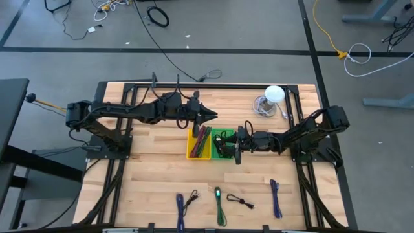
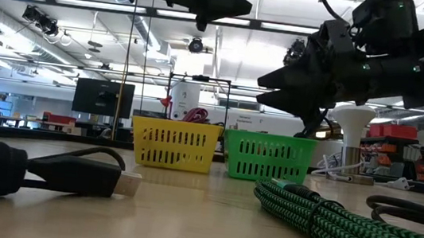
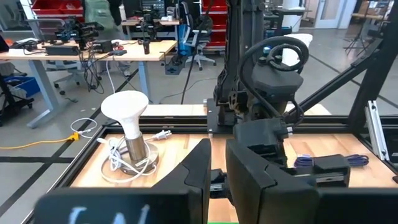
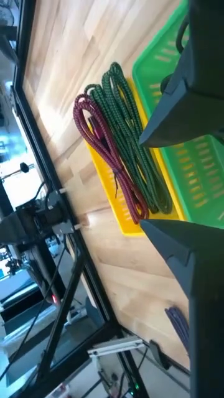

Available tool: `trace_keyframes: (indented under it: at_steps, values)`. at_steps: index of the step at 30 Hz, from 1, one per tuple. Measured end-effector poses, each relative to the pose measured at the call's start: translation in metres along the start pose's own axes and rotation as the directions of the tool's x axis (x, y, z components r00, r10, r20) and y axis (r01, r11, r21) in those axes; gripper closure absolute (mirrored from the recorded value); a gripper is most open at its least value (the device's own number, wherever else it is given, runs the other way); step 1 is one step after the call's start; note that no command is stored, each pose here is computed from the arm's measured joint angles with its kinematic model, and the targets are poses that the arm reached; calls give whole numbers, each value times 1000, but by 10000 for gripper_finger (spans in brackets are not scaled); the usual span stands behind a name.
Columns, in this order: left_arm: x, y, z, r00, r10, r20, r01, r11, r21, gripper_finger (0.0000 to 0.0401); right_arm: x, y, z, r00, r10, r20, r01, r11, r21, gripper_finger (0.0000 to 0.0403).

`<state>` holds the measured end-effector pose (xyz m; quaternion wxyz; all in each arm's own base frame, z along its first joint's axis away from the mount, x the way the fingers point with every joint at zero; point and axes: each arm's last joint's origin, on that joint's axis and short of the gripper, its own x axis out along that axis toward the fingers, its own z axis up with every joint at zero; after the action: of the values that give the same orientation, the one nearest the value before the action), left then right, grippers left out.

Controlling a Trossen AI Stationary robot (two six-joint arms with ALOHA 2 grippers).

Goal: Pick & Place USB Port
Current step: Put the violet charger cable into the yellow basket

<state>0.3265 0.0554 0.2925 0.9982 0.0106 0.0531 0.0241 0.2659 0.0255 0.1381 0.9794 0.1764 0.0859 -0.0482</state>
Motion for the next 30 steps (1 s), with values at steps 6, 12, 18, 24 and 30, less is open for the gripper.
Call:
trace_keyframes:
  at_steps: [6,12,18,24,30]
  values:
    - [0,-2,0,998,-55,1,55,998,-22,348,-1,-12,12,999,-29,39,30,999,-37,220]
    - [1,-11,-6,993,-98,-58,96,995,-38,348,-23,5,43,973,231,19,-230,973,-31,236]
    - [1,-25,-15,978,-142,-150,136,989,-50,348,-59,38,30,945,231,-231,-231,972,27,271]
    - [-1,-41,-24,950,-191,-248,180,981,-65,348,-93,74,11,907,245,-343,-196,966,170,308]
    - [-4,-54,-32,915,-227,-334,213,974,-78,348,-123,101,-15,866,247,-435,-111,943,315,337]
